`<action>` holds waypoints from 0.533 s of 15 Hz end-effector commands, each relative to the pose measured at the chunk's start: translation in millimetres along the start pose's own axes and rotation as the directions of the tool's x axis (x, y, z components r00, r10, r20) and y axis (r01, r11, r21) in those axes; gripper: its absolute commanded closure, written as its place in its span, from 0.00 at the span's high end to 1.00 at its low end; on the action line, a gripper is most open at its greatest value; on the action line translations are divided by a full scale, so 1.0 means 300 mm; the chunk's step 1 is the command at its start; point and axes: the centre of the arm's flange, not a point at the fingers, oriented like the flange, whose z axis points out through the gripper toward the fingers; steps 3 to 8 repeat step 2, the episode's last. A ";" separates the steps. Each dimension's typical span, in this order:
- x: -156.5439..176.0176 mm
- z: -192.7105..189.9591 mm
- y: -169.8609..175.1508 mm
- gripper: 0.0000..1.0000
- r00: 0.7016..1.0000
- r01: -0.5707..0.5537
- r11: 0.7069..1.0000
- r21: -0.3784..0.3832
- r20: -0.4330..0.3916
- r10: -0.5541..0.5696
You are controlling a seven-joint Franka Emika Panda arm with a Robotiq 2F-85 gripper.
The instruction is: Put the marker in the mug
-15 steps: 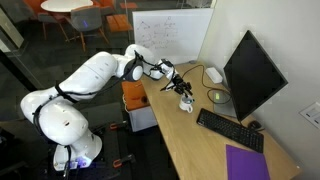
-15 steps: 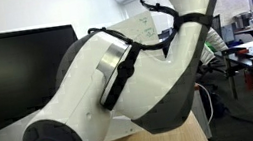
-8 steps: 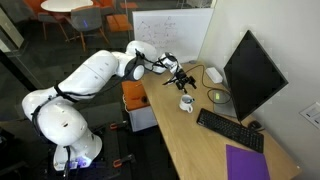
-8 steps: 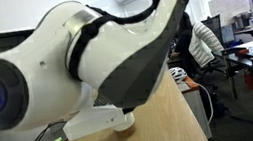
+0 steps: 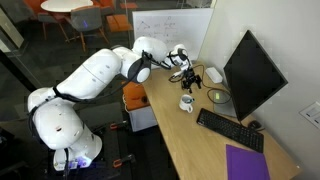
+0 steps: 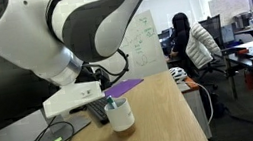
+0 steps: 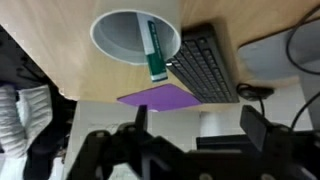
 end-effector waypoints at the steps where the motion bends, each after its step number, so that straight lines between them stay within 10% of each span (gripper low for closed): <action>1: 0.026 -0.008 0.071 1.00 0.981 0.045 0.999 -0.007 0.189 -0.043; 8: 0.021 -0.013 0.074 1.00 0.970 0.055 0.998 -0.006 0.238 -0.052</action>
